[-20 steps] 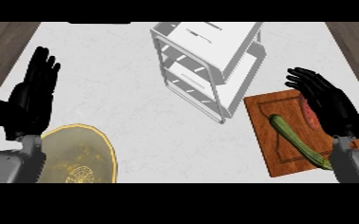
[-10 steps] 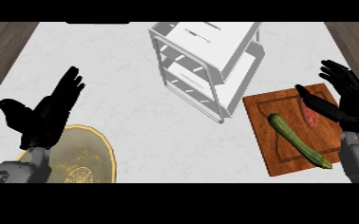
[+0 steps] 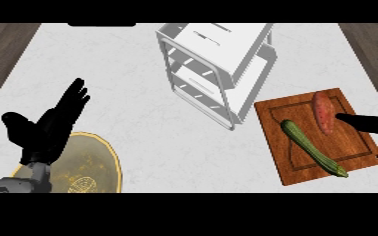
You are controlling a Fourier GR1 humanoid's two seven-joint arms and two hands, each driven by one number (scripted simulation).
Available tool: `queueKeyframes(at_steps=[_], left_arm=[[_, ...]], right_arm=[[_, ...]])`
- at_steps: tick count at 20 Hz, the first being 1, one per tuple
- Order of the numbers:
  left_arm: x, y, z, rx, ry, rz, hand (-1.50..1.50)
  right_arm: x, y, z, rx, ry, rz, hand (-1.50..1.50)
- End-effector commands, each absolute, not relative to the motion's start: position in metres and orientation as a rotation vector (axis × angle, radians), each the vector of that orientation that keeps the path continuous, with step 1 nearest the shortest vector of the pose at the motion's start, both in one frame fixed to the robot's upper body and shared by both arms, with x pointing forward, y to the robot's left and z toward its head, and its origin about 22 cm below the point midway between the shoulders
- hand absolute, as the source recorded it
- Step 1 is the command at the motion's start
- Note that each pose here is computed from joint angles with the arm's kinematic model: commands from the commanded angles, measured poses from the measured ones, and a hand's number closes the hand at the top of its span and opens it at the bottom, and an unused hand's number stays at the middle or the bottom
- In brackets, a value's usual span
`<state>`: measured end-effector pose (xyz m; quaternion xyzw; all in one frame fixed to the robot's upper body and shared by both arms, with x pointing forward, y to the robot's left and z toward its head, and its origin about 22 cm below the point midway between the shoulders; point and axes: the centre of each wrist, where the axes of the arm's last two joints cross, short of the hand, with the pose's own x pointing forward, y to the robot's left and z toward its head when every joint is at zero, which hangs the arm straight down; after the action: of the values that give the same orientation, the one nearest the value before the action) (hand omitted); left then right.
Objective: Pick the sweet potato from the cutting board and place it in the tiered basket
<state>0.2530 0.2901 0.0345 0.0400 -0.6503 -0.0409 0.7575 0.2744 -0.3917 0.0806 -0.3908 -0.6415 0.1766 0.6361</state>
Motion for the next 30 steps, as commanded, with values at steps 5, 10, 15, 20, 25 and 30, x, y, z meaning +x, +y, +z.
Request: queueKeyframes(at_steps=[5,10,15,20,25,30], left_arm=[[0.257,0.288,0.028,0.088,-1.423,-0.083,0.0],[0.26,0.286,0.039,0.061,-1.423,-0.096,0.0],[0.255,0.304,0.03,0.066,-1.429,-0.082,0.0],[0.26,0.291,0.048,0.071,-1.413,-0.091,0.0],[0.253,0.29,0.042,0.087,-1.42,-0.099,0.0],[0.255,0.299,0.03,0.081,-1.434,-0.089,0.0]], right_arm=[[0.274,-0.375,0.129,-0.825,-0.976,0.915,-1.5],[0.288,-0.316,0.137,-0.799,-0.923,0.909,-1.5],[0.293,-0.317,0.131,-0.834,-0.923,0.823,-1.5],[0.298,-0.341,0.088,-0.854,-0.817,0.806,-1.5],[0.301,-0.32,0.042,-0.871,-0.793,0.8,-1.5],[0.311,-0.343,0.03,-0.938,-0.798,0.817,-1.5]])
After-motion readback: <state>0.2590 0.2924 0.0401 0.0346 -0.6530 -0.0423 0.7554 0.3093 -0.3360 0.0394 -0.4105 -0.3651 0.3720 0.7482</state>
